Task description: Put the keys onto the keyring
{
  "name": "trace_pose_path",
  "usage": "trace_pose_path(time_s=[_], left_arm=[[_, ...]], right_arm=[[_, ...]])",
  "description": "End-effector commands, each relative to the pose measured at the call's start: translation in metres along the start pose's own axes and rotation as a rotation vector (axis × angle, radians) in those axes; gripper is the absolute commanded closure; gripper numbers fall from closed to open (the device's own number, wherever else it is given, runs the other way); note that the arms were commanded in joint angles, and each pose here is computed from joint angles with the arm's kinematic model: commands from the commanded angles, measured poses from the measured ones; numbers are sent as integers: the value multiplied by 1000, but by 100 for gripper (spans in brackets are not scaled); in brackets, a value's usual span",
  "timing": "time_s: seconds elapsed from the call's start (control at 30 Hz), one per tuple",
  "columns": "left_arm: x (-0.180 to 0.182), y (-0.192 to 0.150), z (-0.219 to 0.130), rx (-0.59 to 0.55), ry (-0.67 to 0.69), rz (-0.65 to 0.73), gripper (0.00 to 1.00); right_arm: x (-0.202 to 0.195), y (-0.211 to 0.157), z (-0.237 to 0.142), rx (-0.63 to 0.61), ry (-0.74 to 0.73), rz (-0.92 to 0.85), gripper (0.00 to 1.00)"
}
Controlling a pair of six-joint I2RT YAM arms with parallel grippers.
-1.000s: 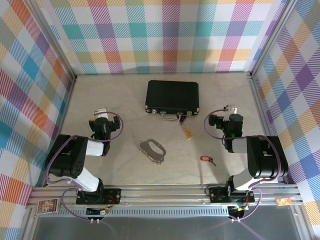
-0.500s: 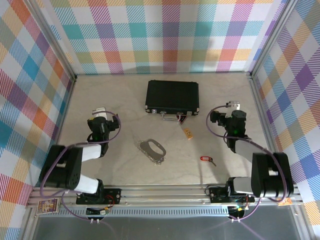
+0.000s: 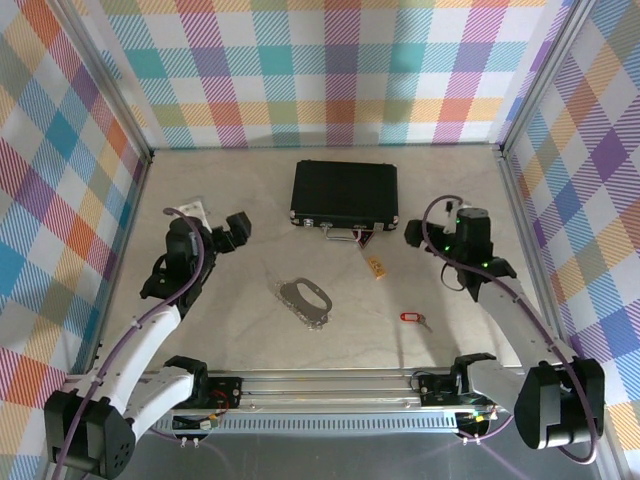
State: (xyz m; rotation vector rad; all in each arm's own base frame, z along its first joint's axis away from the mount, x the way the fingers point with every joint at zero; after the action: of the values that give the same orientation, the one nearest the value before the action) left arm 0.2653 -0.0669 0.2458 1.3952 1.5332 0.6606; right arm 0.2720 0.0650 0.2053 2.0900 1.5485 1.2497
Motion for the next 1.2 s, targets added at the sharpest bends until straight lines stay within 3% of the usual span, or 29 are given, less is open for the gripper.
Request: trace_pose_path(time_s=[0.0, 0.17, 0.4, 0.77, 1.07, 1.17], left_arm=[[-32, -41, -7, 258, -191, -17, 0], [-65, -73, -25, 408, -296, 113, 0], [-90, -104, -45, 498, -385, 191, 1], [-143, -137, -42, 631, -465, 357, 23], [-149, -137, -47, 619, -524, 274, 32], [-149, -128, -55, 586, -591, 187, 33]], right_arm=[[13, -32, -13, 148, 28, -10, 1], [21, -65, -25, 255, 80, -27, 1], [27, -102, -36, 376, 142, -40, 1], [24, -129, -32, 471, 205, 24, 1], [53, -150, -23, 608, 343, -92, 0], [67, -157, -12, 647, 388, -133, 2]])
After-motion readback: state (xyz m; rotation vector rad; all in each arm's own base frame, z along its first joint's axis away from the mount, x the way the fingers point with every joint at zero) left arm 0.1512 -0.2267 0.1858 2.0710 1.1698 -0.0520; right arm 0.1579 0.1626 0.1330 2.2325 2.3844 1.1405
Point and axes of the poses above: each hand's point on the last joint's axis, 136 mm out from that joint toward the fingers, its own z axis out along the fingers, its own x axis along the line the jaws close on, y = z × x, the point moved 7 cm from there along -z, back along the fingers, and after that the axes turned 9 degrees about z, right-handed, at the moved point
